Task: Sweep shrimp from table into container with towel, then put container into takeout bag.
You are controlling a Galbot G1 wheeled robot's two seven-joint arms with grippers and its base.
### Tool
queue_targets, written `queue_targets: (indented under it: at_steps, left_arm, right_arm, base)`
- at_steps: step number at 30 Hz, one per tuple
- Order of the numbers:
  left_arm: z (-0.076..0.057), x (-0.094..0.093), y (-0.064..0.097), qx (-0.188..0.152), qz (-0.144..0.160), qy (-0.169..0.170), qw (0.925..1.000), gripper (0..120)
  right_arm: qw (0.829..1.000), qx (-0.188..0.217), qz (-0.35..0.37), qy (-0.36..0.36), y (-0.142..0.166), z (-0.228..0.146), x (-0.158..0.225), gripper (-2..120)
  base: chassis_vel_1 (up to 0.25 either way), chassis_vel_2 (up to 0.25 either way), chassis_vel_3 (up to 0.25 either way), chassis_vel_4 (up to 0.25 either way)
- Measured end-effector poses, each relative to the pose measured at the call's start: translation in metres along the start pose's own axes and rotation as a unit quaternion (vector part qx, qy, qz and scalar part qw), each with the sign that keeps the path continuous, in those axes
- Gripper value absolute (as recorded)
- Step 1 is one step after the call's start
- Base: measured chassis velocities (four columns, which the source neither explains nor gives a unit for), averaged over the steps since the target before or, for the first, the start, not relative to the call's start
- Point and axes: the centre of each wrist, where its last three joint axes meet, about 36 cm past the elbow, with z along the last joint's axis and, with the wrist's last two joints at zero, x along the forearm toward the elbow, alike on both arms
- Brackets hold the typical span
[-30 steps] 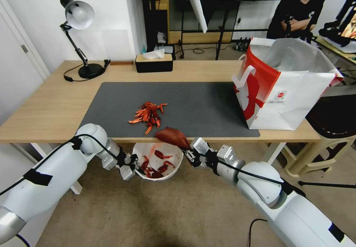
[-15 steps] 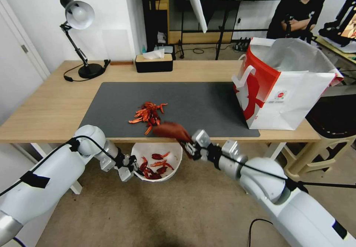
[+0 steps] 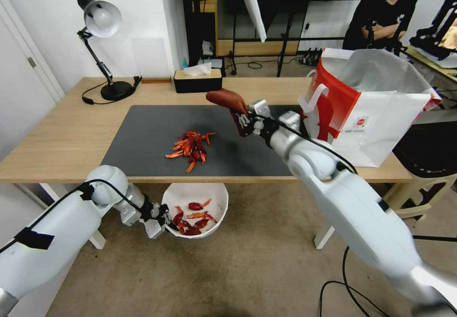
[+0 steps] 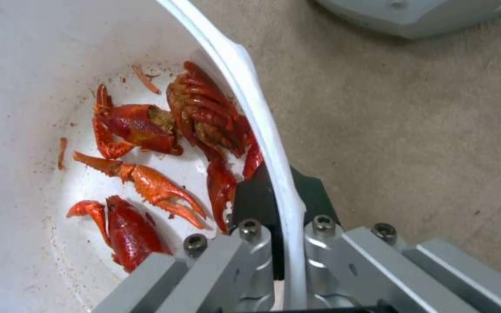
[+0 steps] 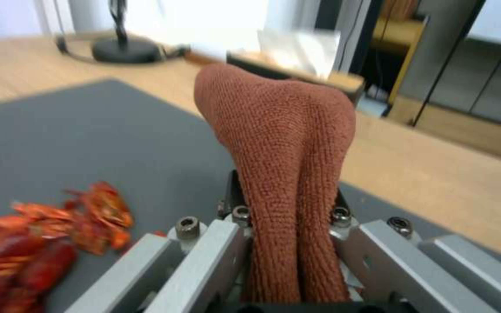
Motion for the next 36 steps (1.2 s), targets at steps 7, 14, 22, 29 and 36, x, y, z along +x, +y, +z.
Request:
queue_targets:
  at_steps: [7,14,22,29,36]
  left_arm:
    - [0.006,0.004,-0.005,0.009,0.001,0.001,1.0,0]
    - [0.01,0.008,-0.008,0.014,0.0,0.002,0.9999,0]
    - [0.014,0.011,-0.01,0.018,-0.001,0.003,0.9998,0]
    - [0.016,0.013,-0.01,0.018,-0.003,0.003,0.9998,0]
    - [0.018,0.015,-0.007,0.017,-0.004,0.006,0.9998,0]
  right_arm:
    - [0.999,0.024,0.003,0.039,-0.003,0.006,-0.047,4]
    - [0.996,0.045,-0.029,0.071,-0.003,0.008,-0.074,4]
    - [0.989,0.071,-0.085,0.099,0.004,0.017,-0.072,4]
    - [0.985,0.078,-0.113,0.103,0.019,0.032,-0.049,4]
    - [0.984,0.081,-0.127,0.099,0.028,0.043,-0.025,4]
  base:
    - [0.0,0.0,0.0,0.0]
    - [0.0,0.0,0.0,0.0]
    - [0.0,0.0,0.0,0.0]
    - [0.0,0.0,0.0,0.0]
    - [0.0,0.0,0.0,0.0]
